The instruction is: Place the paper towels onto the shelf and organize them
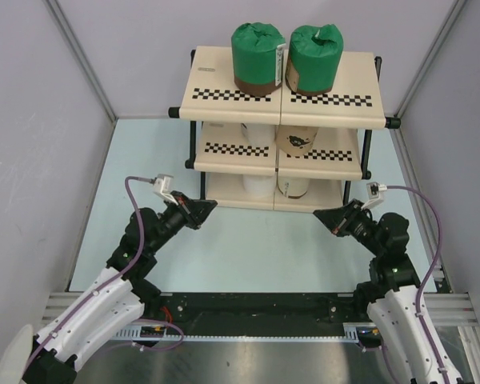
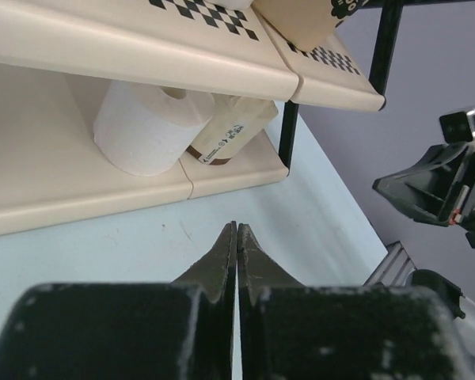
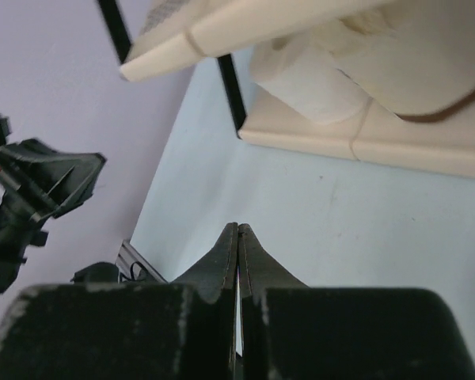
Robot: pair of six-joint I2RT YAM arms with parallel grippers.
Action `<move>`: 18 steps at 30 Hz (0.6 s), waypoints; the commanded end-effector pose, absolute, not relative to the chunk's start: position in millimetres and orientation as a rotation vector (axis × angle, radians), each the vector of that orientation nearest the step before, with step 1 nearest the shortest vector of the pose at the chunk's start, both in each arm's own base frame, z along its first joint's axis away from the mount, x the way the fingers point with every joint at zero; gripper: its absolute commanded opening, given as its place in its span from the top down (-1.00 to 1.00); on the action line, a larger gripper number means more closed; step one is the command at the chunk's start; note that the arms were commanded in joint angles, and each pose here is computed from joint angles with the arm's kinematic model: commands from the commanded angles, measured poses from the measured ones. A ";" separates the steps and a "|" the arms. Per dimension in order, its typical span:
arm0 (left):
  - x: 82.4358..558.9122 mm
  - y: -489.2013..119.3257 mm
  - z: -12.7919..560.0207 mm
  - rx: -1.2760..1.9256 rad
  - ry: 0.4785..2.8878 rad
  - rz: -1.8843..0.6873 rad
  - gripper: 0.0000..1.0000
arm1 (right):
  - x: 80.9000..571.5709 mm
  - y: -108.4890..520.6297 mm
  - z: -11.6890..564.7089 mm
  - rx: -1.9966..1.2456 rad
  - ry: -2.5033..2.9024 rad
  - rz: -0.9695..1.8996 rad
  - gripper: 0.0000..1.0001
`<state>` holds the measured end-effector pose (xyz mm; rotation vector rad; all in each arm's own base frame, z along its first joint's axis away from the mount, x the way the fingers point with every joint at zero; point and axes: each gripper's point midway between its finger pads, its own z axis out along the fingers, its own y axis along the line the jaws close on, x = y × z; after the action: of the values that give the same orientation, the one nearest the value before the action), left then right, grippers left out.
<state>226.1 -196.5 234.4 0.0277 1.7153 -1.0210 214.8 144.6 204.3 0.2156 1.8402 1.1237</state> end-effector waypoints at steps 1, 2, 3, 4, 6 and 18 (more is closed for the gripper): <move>218.4 -203.8 256.5 0.126 1.645 -1.059 1.00 | 191.1 162.1 256.3 -0.172 1.603 1.171 1.00; 218.6 -203.9 257.2 0.127 1.644 -1.059 0.99 | 189.1 162.5 256.5 -0.205 1.594 1.160 1.00; 218.4 -204.4 257.2 0.129 1.644 -1.061 0.99 | 187.0 163.2 254.6 -0.221 1.600 1.161 1.00; 218.8 -204.7 257.9 0.128 1.643 -1.063 0.99 | 186.8 162.9 249.9 -0.220 1.617 1.157 1.00; 217.4 -205.7 257.6 0.132 1.644 -1.071 0.99 | 184.2 163.2 243.1 -0.231 1.622 1.155 1.00; 215.3 -204.0 248.2 0.120 1.654 -1.075 0.99 | 182.2 160.0 188.0 -0.082 1.666 1.229 1.00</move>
<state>218.6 -202.2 239.2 0.0941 1.6966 -1.0544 182.7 159.3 187.9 -0.1056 1.7071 1.1855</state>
